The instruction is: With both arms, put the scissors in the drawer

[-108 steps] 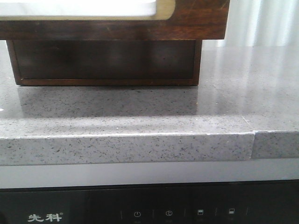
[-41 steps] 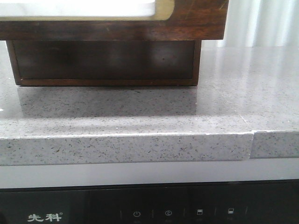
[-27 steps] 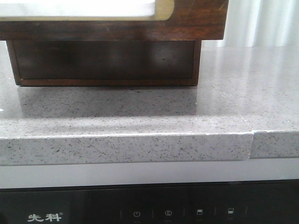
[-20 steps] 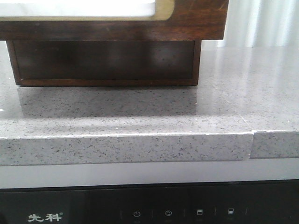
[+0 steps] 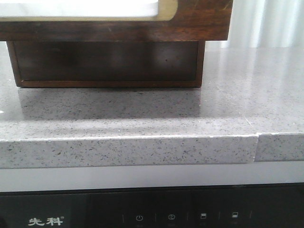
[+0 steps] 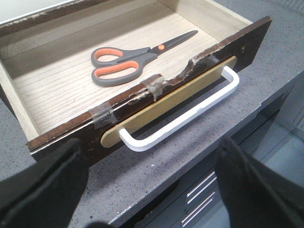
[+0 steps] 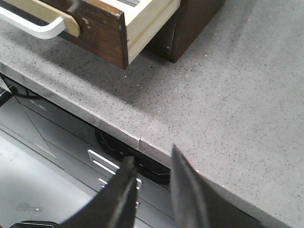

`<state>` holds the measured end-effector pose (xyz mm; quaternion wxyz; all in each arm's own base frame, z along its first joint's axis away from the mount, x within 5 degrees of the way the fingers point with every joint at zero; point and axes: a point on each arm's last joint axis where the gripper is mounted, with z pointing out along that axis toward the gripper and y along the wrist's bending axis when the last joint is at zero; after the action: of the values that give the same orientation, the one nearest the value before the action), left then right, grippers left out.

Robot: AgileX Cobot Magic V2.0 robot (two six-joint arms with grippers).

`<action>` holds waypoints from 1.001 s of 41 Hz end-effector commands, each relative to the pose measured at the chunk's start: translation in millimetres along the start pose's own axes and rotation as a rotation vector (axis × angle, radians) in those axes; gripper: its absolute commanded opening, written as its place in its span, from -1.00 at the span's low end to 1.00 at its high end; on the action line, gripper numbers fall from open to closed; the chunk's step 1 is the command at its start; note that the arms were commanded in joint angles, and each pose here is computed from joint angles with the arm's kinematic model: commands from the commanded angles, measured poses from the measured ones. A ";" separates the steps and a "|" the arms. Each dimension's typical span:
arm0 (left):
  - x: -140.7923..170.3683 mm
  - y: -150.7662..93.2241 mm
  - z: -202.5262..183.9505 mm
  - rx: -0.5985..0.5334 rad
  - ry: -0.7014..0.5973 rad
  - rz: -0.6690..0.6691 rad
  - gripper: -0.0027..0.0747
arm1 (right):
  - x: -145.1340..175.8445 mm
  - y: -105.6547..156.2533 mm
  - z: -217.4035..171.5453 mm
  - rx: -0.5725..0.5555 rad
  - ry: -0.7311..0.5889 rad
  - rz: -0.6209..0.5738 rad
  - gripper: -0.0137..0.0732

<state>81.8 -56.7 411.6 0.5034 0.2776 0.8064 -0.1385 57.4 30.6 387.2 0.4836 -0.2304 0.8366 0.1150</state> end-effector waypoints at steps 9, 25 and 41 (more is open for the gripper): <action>-14.8 0.1 -6.7 0.002 -0.106 -0.007 -0.34 | -10.4 -1.7 -4.4 0.017 -0.082 -0.004 -0.78; -14.8 0.1 -6.7 0.002 -0.106 -0.007 -0.98 | -10.4 -1.7 -4.4 0.017 -0.082 -0.004 -0.82; -14.8 0.1 -6.7 0.002 -0.106 -0.007 -0.98 | -10.4 -1.7 -4.4 0.017 -0.082 -0.004 -0.82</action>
<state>81.8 -56.7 411.6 0.5034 0.2776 0.8064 -0.1385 57.5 30.5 387.2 0.4838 -0.2304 0.8365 0.1142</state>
